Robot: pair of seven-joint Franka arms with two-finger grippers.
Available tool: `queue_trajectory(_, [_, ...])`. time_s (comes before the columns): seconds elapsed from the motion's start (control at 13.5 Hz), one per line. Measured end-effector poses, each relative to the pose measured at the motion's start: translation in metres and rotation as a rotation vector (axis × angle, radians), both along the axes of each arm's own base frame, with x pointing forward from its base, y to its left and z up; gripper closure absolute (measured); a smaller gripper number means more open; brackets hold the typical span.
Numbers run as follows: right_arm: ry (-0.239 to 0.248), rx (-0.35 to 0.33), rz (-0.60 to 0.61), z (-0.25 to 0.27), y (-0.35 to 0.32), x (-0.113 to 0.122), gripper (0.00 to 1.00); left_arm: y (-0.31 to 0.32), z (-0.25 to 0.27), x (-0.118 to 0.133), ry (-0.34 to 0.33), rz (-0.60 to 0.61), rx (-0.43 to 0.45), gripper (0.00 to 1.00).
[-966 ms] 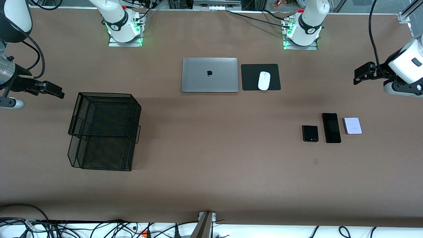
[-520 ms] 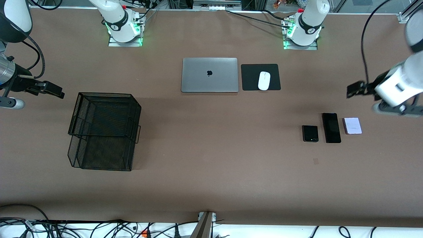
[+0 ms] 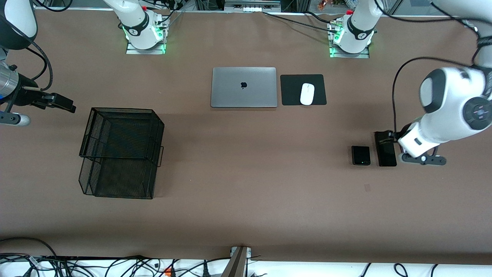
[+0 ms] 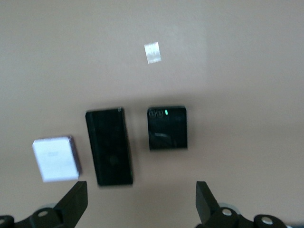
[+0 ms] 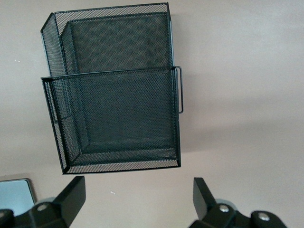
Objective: Place phones with both arms
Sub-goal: 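Reach the left gripper down to the small black flip phone, then close the left gripper on the small black flip phone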
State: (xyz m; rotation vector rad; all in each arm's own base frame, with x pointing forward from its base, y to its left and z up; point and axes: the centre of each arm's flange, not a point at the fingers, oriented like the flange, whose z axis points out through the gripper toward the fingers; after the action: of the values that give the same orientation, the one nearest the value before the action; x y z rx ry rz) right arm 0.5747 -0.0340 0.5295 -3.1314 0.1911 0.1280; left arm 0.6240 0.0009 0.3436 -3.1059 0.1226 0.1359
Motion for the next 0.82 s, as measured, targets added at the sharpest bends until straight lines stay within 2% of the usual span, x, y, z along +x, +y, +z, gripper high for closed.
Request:
queue_trajectory(0.45, [0.0, 0.0, 0.0, 0.0, 0.0, 0.0, 0.0, 0.004, -0.081, -0.019, -0.069, -0.004, 0.001, 0.0])
queue_trajectory(0.82, [0.001, 0.0, -0.001, 0.0, 0.0, 0.0, 0.0, -0.018, -0.119, -0.037, -0.083, 0.018, -0.009, 0.0])
